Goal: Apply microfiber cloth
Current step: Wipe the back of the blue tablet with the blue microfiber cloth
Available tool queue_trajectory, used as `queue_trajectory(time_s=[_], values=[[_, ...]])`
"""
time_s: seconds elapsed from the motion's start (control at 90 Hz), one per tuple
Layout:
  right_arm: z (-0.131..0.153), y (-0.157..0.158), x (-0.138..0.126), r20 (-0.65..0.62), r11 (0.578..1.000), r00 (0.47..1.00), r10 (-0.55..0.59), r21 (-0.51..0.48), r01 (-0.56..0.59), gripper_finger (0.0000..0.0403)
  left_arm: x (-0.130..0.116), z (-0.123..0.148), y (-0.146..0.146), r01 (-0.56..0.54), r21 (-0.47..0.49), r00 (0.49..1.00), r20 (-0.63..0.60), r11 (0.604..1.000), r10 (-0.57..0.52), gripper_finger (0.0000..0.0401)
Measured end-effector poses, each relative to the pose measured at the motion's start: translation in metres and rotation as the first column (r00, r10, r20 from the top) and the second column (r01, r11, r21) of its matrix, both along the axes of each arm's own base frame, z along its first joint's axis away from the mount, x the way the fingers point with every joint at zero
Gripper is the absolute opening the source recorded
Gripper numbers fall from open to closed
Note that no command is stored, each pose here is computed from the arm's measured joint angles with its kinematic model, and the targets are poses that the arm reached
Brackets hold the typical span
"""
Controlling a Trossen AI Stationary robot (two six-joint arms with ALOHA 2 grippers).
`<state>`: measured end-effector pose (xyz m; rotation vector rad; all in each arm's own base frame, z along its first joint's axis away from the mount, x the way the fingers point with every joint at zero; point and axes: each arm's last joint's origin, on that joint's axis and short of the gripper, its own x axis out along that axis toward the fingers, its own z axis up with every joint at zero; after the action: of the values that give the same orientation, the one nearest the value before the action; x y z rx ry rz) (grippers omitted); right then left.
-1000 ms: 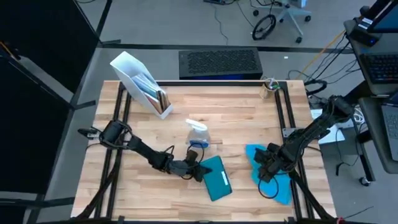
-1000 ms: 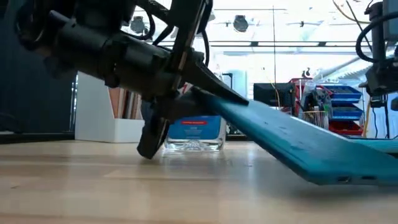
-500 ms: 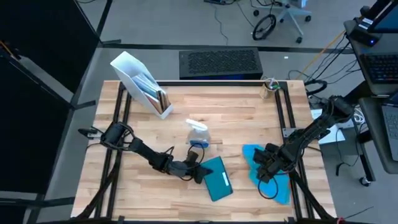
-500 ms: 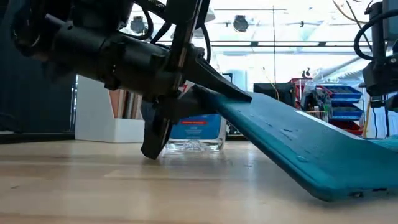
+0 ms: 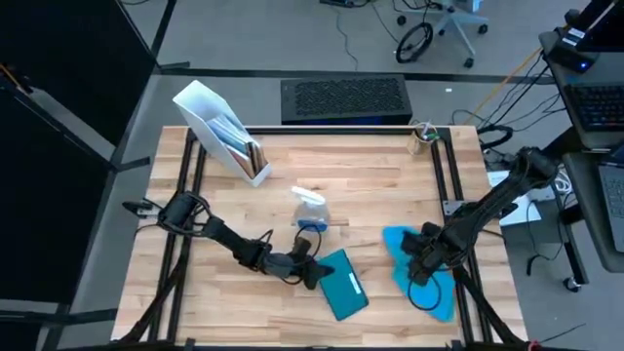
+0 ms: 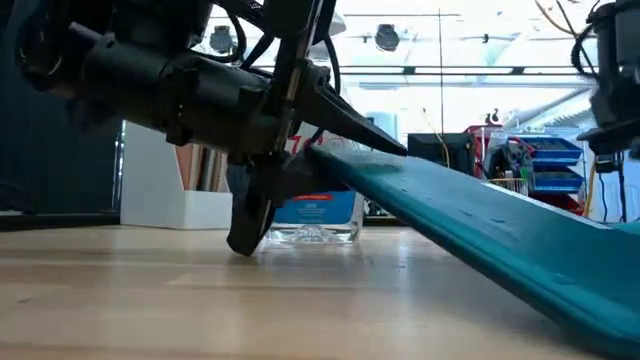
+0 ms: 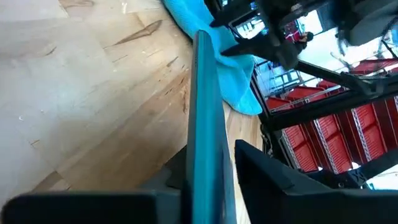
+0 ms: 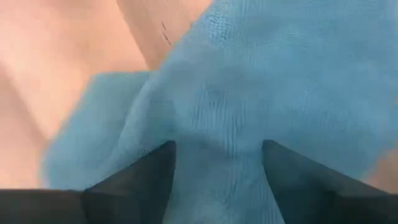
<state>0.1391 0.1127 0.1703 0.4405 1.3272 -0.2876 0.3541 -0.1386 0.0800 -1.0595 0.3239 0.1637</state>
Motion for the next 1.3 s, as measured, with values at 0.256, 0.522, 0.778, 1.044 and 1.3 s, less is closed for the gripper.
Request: queue_trajectory(time_s=[0.256, 0.522, 0.778, 1.044, 1.3], values=[[0.026, 0.016, 0.028, 0.380, 0.999, 0.925, 0.023, 0.028, -0.036, 0.0223, 0.000, 0.000, 0.000, 0.008, 0.013, 1.000, 0.003, 1.000, -0.008, 0.0114], [-0.002, 0.039, 0.070, 0.519, 0.997, 0.852, 0.062, 0.001, -0.073, 0.0223, 0.000, 0.001, 0.000, 0.011, 0.015, 1.000, 0.013, 1.000, -0.012, 0.0115], [-0.038, 0.051, 0.106, 0.586, 0.987, 0.806, 0.085, 0.063, -0.150, 0.0223, 0.001, 0.002, -0.001, 0.032, 0.046, 0.999, 0.040, 0.998, -0.034, 0.0115], [-0.061, 0.053, 0.128, 0.656, 0.956, 0.748, 0.103, 0.143, -0.256, 0.0179, 0.001, 0.002, -0.001, 0.032, 0.047, 0.999, 0.043, 0.998, -0.034, 0.0115], [-0.069, 0.053, 0.136, 0.676, 0.954, 0.733, 0.070, 0.168, -0.247, 0.0092, 0.001, 0.003, -0.001, 0.031, 0.046, 0.998, 0.047, 0.998, -0.034, 0.0115]])
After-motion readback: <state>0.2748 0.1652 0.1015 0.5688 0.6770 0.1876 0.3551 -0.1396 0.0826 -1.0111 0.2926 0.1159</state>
